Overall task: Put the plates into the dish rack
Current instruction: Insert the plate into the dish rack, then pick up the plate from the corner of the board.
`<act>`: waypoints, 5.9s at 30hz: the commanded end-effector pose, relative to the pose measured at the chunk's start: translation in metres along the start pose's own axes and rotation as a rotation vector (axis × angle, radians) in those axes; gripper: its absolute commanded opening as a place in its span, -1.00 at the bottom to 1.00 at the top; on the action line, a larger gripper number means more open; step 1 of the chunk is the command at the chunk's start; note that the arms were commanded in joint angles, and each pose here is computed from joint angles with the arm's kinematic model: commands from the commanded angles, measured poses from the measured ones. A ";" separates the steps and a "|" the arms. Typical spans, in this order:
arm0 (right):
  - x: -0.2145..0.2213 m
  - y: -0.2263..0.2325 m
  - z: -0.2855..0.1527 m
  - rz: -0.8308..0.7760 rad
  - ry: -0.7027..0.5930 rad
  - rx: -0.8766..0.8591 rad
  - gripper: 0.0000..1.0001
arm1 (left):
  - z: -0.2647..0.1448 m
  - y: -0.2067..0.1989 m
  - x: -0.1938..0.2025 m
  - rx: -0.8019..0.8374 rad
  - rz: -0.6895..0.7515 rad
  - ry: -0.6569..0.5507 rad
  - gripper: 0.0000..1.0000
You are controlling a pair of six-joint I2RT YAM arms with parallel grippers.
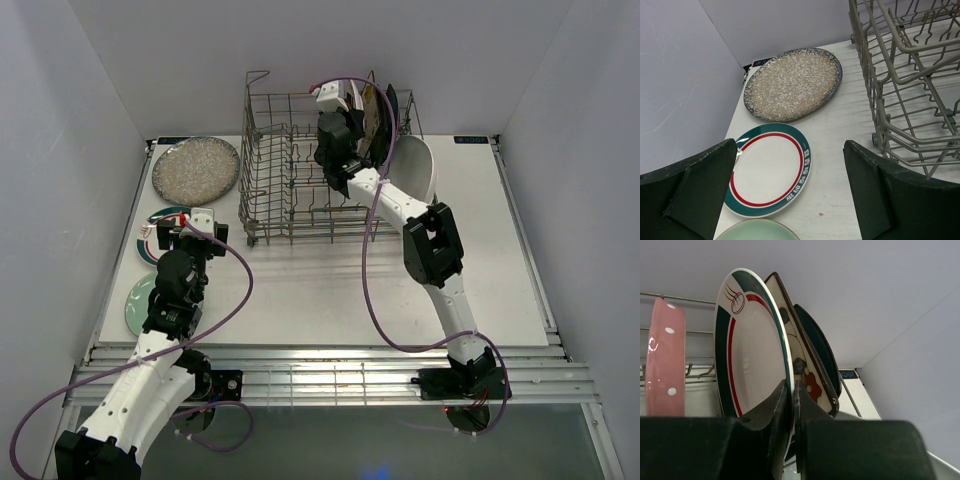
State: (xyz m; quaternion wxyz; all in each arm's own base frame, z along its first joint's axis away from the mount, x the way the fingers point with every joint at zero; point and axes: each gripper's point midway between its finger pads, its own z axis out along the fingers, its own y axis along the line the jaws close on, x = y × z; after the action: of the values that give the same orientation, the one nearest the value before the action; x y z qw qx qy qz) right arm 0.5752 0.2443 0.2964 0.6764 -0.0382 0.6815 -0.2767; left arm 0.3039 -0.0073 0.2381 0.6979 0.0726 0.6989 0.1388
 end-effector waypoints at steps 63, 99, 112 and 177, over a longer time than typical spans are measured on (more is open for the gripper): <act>0.007 0.001 -0.004 0.175 -0.042 0.049 -0.13 | 0.000 0.001 -0.002 -0.001 -0.013 -0.016 0.96; 0.019 0.019 -0.003 0.306 0.043 -0.106 -0.84 | 0.000 -0.001 -0.001 0.006 -0.009 -0.013 0.96; 0.057 0.047 -0.005 0.329 0.116 -0.146 -0.84 | 0.000 -0.001 -0.001 0.008 -0.009 -0.012 0.96; 0.049 -0.061 -0.224 0.685 0.139 -0.795 0.25 | 0.006 -0.001 0.014 -0.011 0.031 0.045 0.96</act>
State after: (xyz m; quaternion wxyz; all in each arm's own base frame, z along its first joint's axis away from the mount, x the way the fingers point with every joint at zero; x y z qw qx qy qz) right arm 0.3612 0.2301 0.2470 0.6115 -0.0324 0.7712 0.1740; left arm 0.3089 -0.0090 0.2192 0.6766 0.0846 0.7174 0.1424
